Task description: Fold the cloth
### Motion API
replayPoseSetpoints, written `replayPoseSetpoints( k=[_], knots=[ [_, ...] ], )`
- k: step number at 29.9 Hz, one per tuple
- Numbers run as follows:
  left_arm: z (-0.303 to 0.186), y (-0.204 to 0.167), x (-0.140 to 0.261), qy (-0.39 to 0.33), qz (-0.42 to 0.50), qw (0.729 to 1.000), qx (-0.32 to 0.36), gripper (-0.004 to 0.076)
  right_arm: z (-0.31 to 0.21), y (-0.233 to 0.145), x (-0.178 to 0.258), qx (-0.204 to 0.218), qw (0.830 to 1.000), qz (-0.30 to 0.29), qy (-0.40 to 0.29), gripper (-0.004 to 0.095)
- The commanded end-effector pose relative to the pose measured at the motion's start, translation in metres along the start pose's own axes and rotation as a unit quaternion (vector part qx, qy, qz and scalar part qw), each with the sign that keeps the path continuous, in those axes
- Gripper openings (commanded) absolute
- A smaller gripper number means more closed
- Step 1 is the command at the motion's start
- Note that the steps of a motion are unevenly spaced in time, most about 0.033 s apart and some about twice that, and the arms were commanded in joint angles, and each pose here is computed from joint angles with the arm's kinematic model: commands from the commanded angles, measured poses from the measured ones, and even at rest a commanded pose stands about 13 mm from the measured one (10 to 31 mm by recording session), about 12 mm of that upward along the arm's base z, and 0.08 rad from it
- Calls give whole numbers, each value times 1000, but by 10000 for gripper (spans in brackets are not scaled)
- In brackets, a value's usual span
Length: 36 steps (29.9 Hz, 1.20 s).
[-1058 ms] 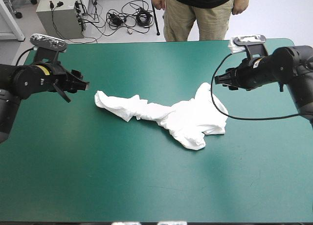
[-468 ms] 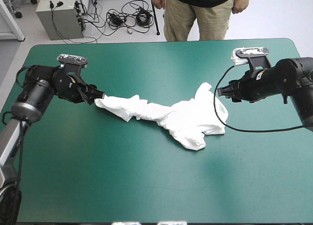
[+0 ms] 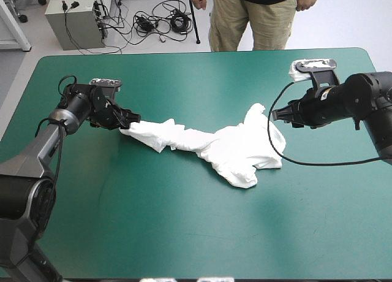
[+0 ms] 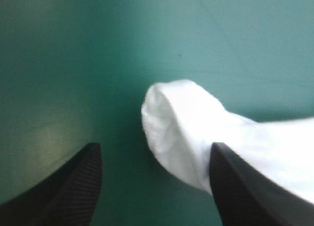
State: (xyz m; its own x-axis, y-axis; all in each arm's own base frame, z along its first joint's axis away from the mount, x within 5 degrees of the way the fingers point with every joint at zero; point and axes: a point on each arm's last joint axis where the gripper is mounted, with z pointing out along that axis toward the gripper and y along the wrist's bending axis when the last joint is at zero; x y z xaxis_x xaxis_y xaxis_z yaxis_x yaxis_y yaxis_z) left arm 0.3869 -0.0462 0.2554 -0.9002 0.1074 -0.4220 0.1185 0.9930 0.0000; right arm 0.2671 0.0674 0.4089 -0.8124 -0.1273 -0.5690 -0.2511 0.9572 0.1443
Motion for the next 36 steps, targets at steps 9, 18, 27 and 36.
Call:
replayPoseSetpoints(
  k=[9, 18, 27, 36],
  knots=[
    [40, 1, -12, 9, -3, 999, 40, 352, -18, 2, -3, -3, 999, -6, -37, 401],
    [51, -2, -5, 47, 11, 997, 55, -9, -9, 19, 11, -18, 999, -22, 25, 403],
    [50, -3, -5, 50, 12, 997, 56, -9, 41, 66, 55, -16, 989, -98, 112, 547],
    [49, -3, -5, 48, 12, 997, 56, -9, 97, 72, 73, -58, 991, -47, 108, 546]
  ],
)
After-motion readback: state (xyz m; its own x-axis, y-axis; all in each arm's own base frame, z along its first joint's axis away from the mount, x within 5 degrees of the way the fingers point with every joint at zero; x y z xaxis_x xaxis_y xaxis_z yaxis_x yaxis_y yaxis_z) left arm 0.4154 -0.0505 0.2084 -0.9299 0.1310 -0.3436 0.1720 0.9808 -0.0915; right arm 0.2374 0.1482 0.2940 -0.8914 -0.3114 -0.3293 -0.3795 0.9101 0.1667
